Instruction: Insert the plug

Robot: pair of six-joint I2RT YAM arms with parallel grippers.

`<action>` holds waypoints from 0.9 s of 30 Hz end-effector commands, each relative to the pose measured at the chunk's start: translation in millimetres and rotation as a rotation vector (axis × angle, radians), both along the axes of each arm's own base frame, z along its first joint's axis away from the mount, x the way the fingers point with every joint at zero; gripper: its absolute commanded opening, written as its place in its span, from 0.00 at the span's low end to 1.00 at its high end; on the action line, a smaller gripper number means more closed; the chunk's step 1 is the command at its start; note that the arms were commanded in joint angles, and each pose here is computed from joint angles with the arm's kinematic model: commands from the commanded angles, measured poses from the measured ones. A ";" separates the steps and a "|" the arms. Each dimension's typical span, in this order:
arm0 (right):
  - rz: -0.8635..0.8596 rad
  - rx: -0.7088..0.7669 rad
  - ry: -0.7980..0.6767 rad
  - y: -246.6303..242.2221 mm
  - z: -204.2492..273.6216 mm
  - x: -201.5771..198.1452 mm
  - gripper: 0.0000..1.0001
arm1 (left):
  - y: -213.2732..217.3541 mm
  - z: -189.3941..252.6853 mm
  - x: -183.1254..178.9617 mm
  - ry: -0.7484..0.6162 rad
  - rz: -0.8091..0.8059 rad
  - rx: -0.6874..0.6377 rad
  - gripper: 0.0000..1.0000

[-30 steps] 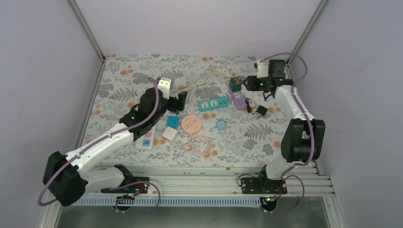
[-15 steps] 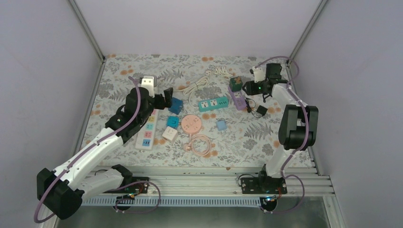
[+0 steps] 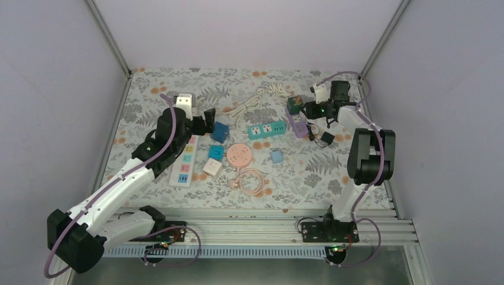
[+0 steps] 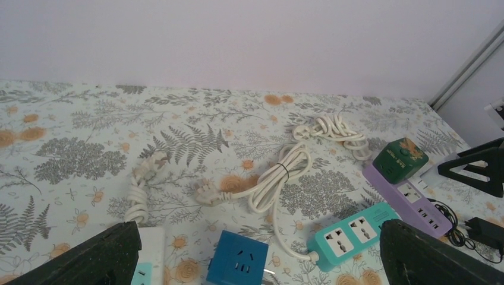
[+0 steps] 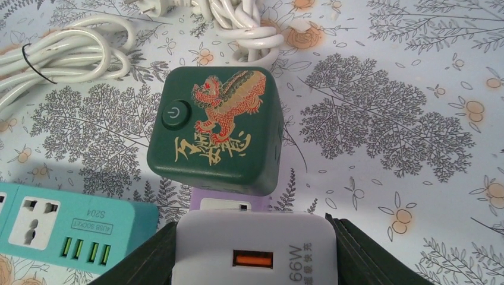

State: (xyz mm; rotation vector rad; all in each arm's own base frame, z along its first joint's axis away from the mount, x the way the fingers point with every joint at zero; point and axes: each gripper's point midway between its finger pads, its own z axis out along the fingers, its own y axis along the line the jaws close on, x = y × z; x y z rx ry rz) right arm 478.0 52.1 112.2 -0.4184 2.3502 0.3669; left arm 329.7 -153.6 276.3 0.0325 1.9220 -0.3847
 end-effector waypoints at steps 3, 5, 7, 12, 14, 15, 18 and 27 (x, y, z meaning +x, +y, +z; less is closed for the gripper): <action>0.047 0.004 -0.004 11.3 -12.3 0.5 0.35 | 0.2 7.7 4.8 -0.021 -0.001 0.007 1.00; 0.036 -0.010 0.009 10.8 -17.9 1.4 0.34 | 1.1 6.3 5.1 -0.019 0.002 0.011 1.00; 0.039 -0.008 0.024 12.9 -22.9 0.6 0.34 | 1.9 4.8 5.2 -0.017 0.005 0.014 1.00; 0.020 -0.051 0.046 10.6 -34.3 -1.6 0.35 | 4.2 2.0 5.5 -0.012 0.010 0.018 1.00; -0.001 -0.083 0.057 5.3 -39.7 -2.9 0.34 | 5.2 1.2 5.3 -0.012 0.013 0.018 1.00; -0.011 -0.098 0.062 3.0 -42.6 -3.6 0.34 | 5.0 0.6 5.1 -0.010 0.011 0.018 1.00; -0.023 -0.129 0.073 1.2 -48.3 -7.0 0.34 | 5.3 -0.2 5.2 -0.008 0.011 0.019 1.00; -0.009 -0.193 0.131 6.8 -81.8 -21.6 0.35 | 7.9 -2.1 4.7 -0.005 0.017 0.020 1.00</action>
